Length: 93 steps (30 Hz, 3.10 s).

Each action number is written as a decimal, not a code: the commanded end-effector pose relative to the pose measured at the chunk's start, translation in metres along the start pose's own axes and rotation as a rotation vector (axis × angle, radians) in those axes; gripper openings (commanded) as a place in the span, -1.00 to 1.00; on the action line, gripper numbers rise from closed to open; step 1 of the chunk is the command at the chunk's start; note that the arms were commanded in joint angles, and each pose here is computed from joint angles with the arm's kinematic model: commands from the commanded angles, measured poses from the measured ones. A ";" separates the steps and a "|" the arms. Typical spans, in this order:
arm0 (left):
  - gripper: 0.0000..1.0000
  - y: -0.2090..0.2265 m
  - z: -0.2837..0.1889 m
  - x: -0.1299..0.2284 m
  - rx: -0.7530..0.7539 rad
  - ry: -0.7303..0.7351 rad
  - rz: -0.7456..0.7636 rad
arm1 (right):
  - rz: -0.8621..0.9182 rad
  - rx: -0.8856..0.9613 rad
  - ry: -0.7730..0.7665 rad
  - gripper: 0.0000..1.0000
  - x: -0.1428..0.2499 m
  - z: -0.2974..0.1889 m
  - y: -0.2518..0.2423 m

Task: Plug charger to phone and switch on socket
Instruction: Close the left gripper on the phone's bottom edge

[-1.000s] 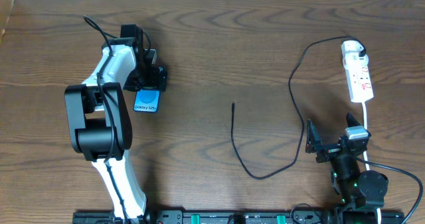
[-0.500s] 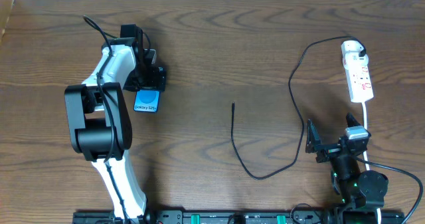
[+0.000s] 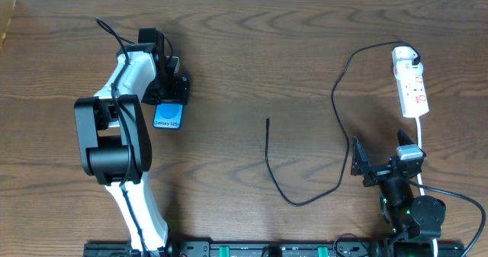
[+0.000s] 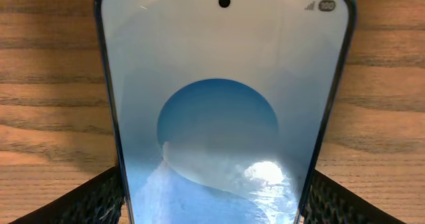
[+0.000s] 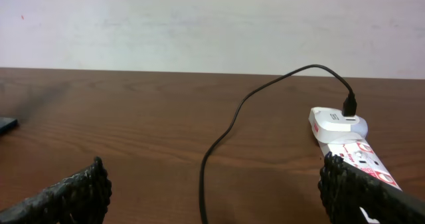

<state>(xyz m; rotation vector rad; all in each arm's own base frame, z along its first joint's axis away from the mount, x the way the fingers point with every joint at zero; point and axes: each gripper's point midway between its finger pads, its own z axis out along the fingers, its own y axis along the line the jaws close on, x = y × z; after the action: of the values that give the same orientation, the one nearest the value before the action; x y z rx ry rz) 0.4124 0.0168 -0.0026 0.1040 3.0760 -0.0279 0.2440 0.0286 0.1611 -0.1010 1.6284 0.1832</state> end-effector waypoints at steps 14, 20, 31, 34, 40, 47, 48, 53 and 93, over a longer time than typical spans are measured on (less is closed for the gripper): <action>0.51 -0.004 0.016 0.017 0.023 0.060 0.003 | 0.002 -0.010 0.000 0.98 0.000 0.000 0.003; 0.50 -0.004 0.016 0.017 0.023 0.061 0.003 | 0.002 -0.010 0.000 0.98 0.000 0.000 0.003; 0.35 -0.004 0.016 0.017 0.023 0.061 0.003 | 0.002 -0.010 0.000 0.98 0.000 0.000 0.003; 0.33 -0.004 0.016 0.017 0.023 0.061 0.003 | 0.002 -0.010 0.000 0.99 0.000 0.000 0.003; 0.18 -0.004 0.016 0.017 0.023 0.061 0.003 | 0.002 -0.010 0.000 0.99 0.000 0.000 0.003; 0.03 -0.004 0.016 0.017 0.023 0.061 0.003 | 0.002 -0.010 0.000 0.98 0.000 0.000 0.003; 0.01 -0.004 0.016 0.017 0.023 0.061 0.003 | 0.002 -0.010 0.000 0.98 0.000 0.000 0.003; -0.16 -0.004 0.016 0.017 0.023 0.061 0.003 | 0.002 -0.010 0.000 0.98 0.000 0.000 0.003; -0.85 -0.003 0.000 0.007 0.017 0.014 0.004 | 0.002 -0.009 0.000 0.98 0.000 0.000 0.003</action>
<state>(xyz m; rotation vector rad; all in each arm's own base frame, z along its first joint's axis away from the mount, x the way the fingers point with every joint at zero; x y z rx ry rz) 0.4127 0.0165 -0.0011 0.1046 3.0725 -0.0292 0.2440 0.0286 0.1611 -0.1010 1.6284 0.1832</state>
